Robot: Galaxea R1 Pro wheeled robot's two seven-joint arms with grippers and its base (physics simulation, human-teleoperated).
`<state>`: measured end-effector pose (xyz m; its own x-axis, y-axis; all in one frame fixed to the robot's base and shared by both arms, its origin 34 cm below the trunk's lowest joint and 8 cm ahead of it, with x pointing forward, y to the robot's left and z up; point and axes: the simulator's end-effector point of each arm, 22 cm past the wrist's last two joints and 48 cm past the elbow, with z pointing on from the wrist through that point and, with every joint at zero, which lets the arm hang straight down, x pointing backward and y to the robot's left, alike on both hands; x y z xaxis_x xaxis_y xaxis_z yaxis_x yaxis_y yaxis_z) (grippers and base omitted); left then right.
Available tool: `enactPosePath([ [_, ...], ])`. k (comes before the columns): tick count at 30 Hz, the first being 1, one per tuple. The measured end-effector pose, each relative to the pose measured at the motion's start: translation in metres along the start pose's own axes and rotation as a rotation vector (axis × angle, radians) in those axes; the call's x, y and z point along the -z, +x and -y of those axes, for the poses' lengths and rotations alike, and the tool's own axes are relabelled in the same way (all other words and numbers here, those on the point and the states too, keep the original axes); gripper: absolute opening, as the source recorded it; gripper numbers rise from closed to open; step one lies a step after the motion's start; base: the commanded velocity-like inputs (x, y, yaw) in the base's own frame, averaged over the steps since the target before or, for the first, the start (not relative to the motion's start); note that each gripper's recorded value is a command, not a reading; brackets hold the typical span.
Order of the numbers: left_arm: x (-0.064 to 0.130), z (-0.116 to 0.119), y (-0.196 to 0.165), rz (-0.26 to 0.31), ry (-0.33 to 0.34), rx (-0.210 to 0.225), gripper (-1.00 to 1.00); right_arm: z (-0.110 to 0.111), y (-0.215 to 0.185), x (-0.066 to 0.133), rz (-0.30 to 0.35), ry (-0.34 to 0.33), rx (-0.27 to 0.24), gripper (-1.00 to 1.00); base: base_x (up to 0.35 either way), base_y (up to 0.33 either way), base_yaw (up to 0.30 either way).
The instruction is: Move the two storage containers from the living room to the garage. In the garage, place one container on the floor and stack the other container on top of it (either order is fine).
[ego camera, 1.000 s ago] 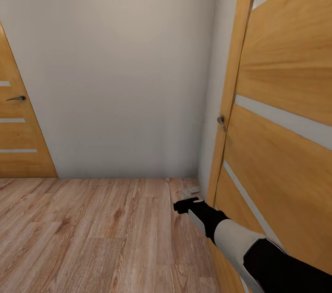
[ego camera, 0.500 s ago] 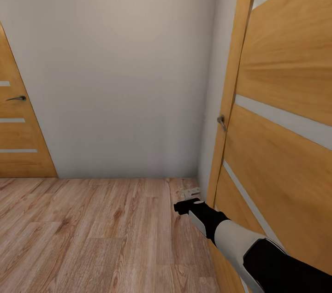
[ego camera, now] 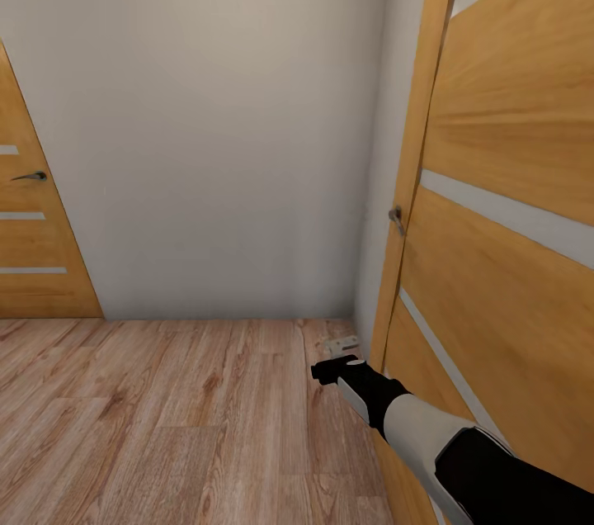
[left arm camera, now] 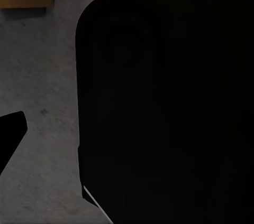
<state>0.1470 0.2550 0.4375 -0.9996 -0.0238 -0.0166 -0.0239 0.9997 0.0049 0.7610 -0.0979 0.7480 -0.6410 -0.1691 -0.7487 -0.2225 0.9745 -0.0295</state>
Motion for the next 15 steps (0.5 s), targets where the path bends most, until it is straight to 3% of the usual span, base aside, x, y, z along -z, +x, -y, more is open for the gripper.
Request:
enactPosePath([
  [15, 0.0000, -0.0001, 0.0000, 0.000, 0.000, 0.000, 1.00, 0.0002, 0.0028, -0.0003, -0.004, 0.000, -0.001, 1.00, 0.000, 0.000, 0.000],
])
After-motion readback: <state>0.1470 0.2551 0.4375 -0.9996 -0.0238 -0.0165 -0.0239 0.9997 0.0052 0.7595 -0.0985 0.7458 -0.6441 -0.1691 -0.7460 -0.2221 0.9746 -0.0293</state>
